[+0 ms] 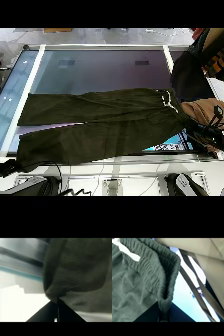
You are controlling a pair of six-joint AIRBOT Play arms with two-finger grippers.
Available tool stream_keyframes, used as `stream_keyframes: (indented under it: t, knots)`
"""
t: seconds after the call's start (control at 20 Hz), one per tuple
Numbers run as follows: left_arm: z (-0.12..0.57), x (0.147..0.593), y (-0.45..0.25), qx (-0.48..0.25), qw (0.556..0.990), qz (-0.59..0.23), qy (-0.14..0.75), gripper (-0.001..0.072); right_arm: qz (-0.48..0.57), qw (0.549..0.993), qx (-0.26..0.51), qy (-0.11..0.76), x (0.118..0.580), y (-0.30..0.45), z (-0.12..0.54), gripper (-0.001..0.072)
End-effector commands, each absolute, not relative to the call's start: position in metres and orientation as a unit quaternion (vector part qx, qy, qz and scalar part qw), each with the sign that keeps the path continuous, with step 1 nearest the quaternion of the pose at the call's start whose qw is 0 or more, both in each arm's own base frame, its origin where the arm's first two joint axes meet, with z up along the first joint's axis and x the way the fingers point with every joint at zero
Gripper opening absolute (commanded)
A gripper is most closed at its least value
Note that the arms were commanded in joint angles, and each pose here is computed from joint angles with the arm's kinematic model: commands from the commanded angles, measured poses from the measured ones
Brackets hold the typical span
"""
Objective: Fold the clothes and pants, and hang the long-sleeved shirts on hangers.
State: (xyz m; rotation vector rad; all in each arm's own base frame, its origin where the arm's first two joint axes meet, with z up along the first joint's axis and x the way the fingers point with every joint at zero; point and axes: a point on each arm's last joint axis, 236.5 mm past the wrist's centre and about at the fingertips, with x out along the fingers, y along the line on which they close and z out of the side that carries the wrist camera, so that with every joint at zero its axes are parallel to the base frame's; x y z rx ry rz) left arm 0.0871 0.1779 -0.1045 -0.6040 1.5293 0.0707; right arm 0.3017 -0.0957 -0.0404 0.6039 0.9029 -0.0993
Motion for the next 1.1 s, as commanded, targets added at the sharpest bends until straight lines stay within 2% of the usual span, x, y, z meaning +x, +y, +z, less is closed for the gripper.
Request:
stream_keyframes:
  t: [0.0,0.2,0.35,0.5,0.55,0.65,0.85,1.05]
  knots:
    - [-0.072,0.107,0.133,-0.355,0.669,-0.053,0.651,0.0017,-0.015,0.850,0.290,0.440,0.301,-0.083,-0.030,0.0048]
    - [0.013,0.205,0.134,-0.432,0.766,-0.123,0.460,0.0016,0.045,0.855,0.273,0.439,0.311,-0.072,0.017,0.0047]
    - [0.098,0.267,0.161,-0.450,0.835,-0.152,0.278,0.0017,0.054,0.867,0.264,0.418,0.325,-0.077,0.062,0.0048]
    - [0.176,0.302,0.202,-0.464,0.869,-0.147,0.091,0.0018,0.042,0.884,0.260,0.386,0.339,-0.088,0.108,0.0047]
    - [0.188,0.305,0.210,-0.468,0.870,-0.142,0.059,0.0017,0.034,0.888,0.265,0.376,0.343,-0.092,0.119,0.0047]
    - [0.181,0.314,0.217,-0.467,0.874,-0.119,0.064,0.0017,0.008,0.894,0.284,0.348,0.353,-0.103,0.137,0.0047]
    - [0.129,0.350,0.226,-0.463,0.875,-0.022,0.138,0.0017,-0.035,0.898,0.308,0.313,0.373,-0.117,0.142,0.0046]
    - [0.110,0.398,0.218,-0.447,0.881,0.035,0.154,0.0017,-0.051,0.893,0.301,0.330,0.410,-0.113,0.106,0.0046]
